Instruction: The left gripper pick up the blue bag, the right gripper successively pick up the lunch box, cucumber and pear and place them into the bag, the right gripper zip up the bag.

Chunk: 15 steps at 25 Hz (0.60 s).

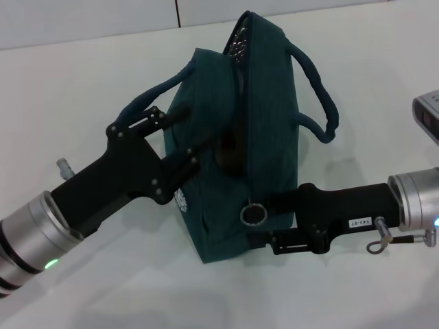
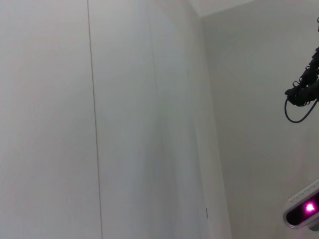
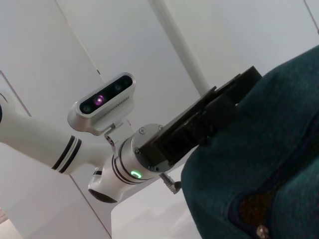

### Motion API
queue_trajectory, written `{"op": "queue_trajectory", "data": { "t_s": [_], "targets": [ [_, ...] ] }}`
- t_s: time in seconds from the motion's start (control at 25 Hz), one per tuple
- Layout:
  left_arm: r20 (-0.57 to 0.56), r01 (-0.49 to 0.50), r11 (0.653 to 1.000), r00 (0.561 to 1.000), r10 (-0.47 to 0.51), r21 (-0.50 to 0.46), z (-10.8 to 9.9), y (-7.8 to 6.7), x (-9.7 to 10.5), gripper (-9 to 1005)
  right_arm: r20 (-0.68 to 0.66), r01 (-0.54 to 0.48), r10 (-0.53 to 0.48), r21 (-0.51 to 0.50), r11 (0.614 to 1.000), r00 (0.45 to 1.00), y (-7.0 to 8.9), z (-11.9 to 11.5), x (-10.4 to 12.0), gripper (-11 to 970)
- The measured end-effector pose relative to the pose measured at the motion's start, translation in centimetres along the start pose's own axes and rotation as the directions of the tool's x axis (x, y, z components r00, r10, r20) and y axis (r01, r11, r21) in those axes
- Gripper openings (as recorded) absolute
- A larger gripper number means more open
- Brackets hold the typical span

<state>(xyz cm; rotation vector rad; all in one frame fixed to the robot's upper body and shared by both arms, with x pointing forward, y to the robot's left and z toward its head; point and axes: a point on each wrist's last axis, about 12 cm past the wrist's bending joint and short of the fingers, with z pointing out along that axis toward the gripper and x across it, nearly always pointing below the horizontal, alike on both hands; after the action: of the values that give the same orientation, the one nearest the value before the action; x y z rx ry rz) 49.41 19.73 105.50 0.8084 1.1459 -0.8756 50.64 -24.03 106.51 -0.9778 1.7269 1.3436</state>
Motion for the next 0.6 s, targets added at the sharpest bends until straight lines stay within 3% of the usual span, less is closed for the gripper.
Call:
{"op": "queue_trajectory", "data": {
  "t_s": [0.32,0.56,0.6],
  "targets": [
    [0.0,-0.082,0.997,0.997,0.082,-0.003,-0.09,-0.04,0.02,432,-0.02,0.083,-0.083,0.022,0.996,0.996,-0.4,-0.2,-0.22,490],
    [0.029,-0.08,0.997,0.996,0.081,-0.02,-0.16,0.05,-0.31,432,-0.026,0.142,-0.142,-0.001,0.99,0.99,-0.49,0.2,-0.79,273],
    [0.047,-0.072,0.997,0.996,0.074,-0.029,-0.25,0.0,-0.47,434,-0.029,0.146,-0.146,-0.007,0.989,0.989,-0.52,0.33,-0.92,202]
  ]
}}
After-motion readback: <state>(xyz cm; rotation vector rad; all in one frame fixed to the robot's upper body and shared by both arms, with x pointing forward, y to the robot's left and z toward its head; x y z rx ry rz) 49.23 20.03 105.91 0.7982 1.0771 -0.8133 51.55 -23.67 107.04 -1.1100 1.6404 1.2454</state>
